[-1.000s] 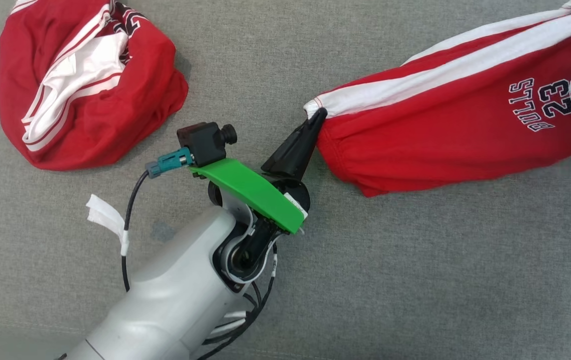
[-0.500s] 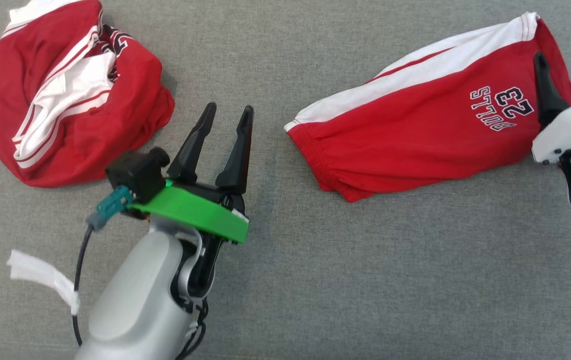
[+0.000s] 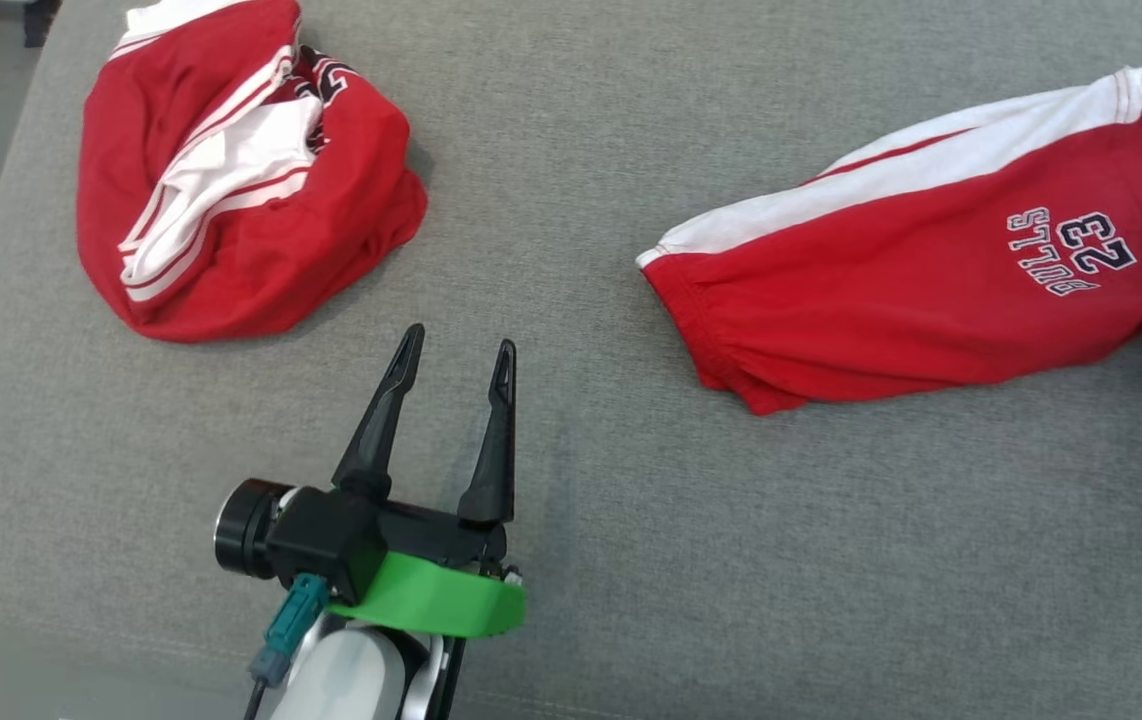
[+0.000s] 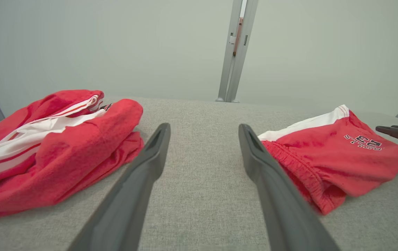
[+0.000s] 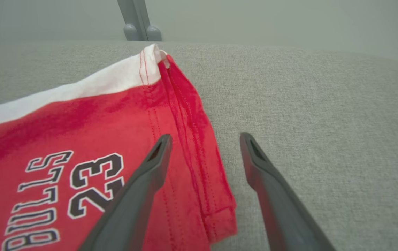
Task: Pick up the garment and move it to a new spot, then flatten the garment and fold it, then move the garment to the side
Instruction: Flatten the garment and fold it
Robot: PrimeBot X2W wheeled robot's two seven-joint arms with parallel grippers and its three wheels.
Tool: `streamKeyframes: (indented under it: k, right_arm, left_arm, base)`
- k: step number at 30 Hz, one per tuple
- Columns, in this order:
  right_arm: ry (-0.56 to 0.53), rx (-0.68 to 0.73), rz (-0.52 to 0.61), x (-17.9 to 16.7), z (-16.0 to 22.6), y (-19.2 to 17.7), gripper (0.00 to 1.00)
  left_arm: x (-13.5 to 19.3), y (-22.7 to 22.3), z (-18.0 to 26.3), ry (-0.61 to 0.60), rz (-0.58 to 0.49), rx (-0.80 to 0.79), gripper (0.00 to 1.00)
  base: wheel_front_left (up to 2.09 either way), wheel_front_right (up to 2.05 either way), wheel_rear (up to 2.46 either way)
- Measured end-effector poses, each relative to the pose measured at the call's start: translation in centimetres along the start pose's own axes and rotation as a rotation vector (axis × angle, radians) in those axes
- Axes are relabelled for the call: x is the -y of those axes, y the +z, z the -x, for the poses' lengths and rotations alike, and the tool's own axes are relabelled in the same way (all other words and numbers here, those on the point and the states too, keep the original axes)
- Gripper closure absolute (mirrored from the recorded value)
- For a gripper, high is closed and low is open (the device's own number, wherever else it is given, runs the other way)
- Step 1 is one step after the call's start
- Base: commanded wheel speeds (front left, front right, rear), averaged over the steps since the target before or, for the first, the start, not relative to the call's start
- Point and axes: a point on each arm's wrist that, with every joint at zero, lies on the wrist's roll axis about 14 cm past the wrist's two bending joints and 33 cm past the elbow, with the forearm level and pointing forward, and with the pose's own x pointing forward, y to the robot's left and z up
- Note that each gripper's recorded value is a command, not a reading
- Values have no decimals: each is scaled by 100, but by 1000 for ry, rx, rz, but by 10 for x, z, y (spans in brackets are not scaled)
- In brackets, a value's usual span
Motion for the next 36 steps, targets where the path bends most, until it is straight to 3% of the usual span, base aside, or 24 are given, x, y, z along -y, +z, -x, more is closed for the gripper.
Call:
streamKeyframes:
  k: [9,10,11,12,19,31,36]
  right_arm:
    - [18,-154,-9,-13,-29,-27,0]
    - [21,-163,-8,-15,-31,-28,12]
    - [23,-164,-7,-16,-33,-28,72]
    - [25,-165,-8,-17,-34,-28,100]
    - [-10,-120,-57,-4,-22,-28,100]
    - [-263,-49,46,115,50,-2,100]
    - [-260,27,82,109,61,26,100]
  left_arm:
    - [-22,5,17,79,-39,0,0]
    - [-23,6,18,85,-38,1,0]
    - [-24,6,19,89,-37,1,0]
    - [-25,6,19,95,-38,1,0]
    - [-16,5,14,66,-25,4,0]
    - [27,4,-4,-85,6,24,0]
    - [39,5,-3,-121,14,27,0]
  base:
    - [0,0,0]
    - [0,0,0]
    - [0,0,0]
    - [0,0,0]
    - [0,0,0]
    - [0,0,0]
    - [0,0,0]
